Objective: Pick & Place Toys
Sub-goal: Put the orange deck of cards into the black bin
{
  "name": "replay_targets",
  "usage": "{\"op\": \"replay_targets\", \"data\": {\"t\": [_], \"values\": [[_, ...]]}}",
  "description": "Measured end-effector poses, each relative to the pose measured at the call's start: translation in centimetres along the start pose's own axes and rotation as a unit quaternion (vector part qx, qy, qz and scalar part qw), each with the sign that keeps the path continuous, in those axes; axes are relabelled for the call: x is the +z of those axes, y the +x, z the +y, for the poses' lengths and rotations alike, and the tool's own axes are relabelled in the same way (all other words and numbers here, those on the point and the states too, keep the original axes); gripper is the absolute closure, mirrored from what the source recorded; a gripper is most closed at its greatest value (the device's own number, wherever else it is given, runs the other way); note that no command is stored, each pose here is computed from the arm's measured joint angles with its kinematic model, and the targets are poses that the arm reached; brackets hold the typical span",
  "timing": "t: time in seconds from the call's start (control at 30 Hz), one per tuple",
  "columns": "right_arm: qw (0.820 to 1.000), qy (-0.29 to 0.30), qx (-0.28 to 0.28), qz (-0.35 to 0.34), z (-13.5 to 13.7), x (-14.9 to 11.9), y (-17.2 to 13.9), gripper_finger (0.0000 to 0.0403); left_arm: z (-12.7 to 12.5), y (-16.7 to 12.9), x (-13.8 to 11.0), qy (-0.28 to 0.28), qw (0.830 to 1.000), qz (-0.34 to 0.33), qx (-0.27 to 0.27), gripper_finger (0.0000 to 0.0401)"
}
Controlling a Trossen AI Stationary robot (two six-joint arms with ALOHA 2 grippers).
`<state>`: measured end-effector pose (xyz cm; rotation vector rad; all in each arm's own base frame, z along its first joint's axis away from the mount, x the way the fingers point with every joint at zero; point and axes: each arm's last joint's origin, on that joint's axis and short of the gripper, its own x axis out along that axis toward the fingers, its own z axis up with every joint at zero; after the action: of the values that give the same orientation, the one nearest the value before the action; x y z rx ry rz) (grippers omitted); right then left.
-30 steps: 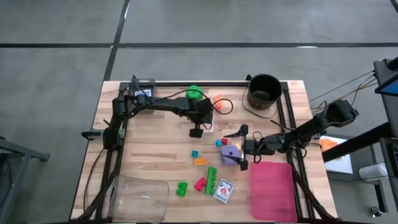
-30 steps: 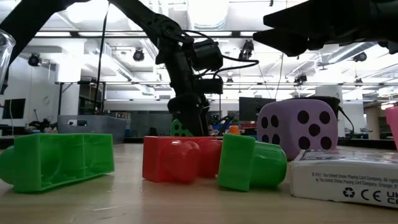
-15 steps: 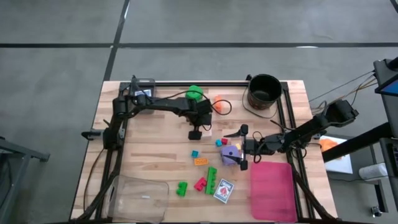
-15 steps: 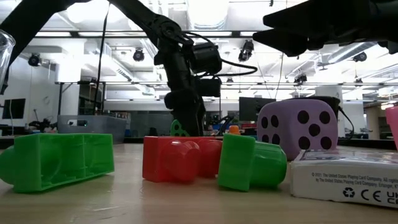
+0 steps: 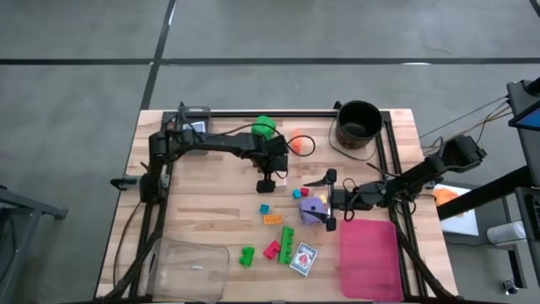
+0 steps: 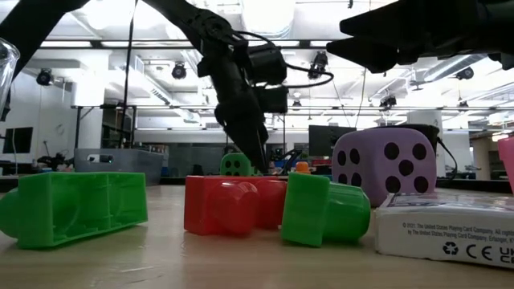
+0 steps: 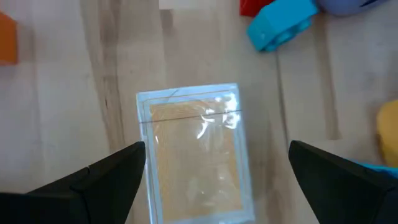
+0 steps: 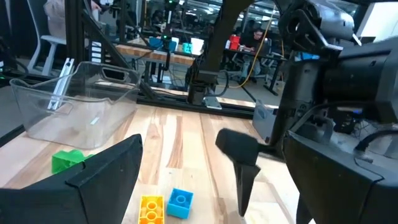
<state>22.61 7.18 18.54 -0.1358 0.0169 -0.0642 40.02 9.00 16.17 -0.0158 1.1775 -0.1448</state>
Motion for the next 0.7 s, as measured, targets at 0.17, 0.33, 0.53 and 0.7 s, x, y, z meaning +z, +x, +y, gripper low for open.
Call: {"op": "replay_targets", "data": {"t": [0.17,0.33,0.53,0.7], "values": [[1.0,0.0,0.0,0.0,0.0,0.0,0.0,0.0018,0.3,0.1,0.0,-0.004,1.0,0.003,0.022,0.0001],[1.0,0.0,0.0,0.0,0.0,0.0,0.0,0.0018,0.2,0.1,0.0,-0.004,1.0,0.005,0.023,0.0001],[1.0,0.0,0.0,0.0,0.0,0.0,0.0,0.0018,0.2,0.4,-0.4,-0.005,1.0,0.009,0.022,0.0001],[1.0,0.0,0.0,0.0,0.0,0.0,0.0,0.0018,0.1,1.5,-1.4,-0.012,1.0,0.009,0.024,0.0001]]}}
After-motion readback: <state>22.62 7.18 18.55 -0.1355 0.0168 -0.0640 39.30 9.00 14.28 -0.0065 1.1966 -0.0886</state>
